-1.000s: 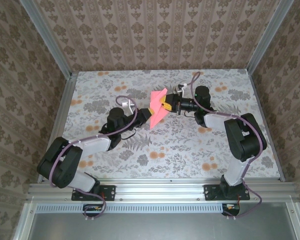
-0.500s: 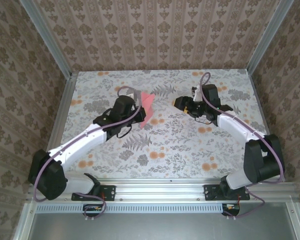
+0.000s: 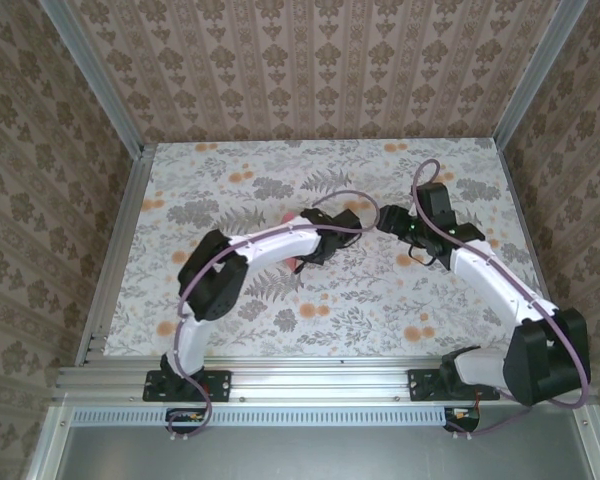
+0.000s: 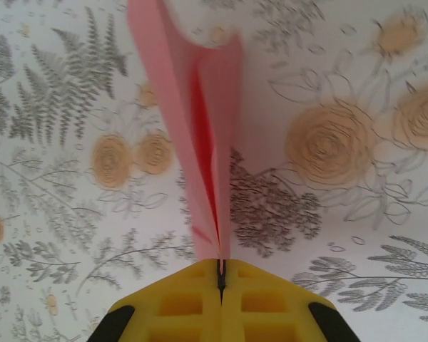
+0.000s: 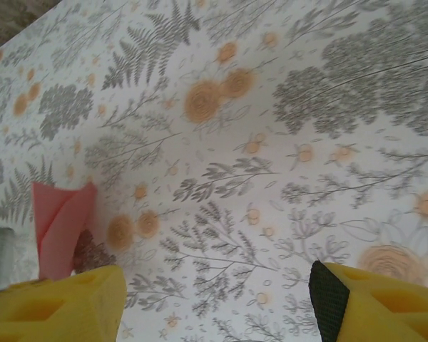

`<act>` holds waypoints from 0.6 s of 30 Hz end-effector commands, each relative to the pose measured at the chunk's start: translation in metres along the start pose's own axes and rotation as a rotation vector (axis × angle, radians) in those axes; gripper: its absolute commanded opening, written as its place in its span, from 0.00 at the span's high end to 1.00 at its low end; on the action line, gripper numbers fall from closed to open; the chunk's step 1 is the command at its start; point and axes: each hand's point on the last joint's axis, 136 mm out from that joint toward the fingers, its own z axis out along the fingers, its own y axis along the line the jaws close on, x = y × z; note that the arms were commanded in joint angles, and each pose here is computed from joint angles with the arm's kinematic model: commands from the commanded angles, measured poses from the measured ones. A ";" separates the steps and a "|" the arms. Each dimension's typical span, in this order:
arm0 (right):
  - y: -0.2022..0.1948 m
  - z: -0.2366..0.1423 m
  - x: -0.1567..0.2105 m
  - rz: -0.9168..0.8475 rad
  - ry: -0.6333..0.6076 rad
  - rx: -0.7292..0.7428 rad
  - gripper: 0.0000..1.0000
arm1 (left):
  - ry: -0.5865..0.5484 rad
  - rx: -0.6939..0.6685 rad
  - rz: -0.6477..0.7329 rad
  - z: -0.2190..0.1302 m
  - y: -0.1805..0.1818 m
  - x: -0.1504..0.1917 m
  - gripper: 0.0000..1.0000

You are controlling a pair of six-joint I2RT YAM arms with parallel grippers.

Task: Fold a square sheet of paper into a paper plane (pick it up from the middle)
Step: Turn over the paper at the center of the table.

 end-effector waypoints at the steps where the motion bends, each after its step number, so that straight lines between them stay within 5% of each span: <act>1: -0.034 -0.013 -0.002 0.033 -0.047 0.139 0.29 | 0.015 0.018 0.030 -0.010 -0.009 0.000 0.95; 11: -0.045 -0.016 -0.001 0.095 -0.058 0.150 0.29 | 0.056 0.163 0.075 -0.003 -0.053 0.003 0.82; 18: -0.039 -0.012 -0.001 0.108 -0.043 0.121 0.30 | 0.008 0.107 0.081 -0.014 -0.028 -0.005 0.97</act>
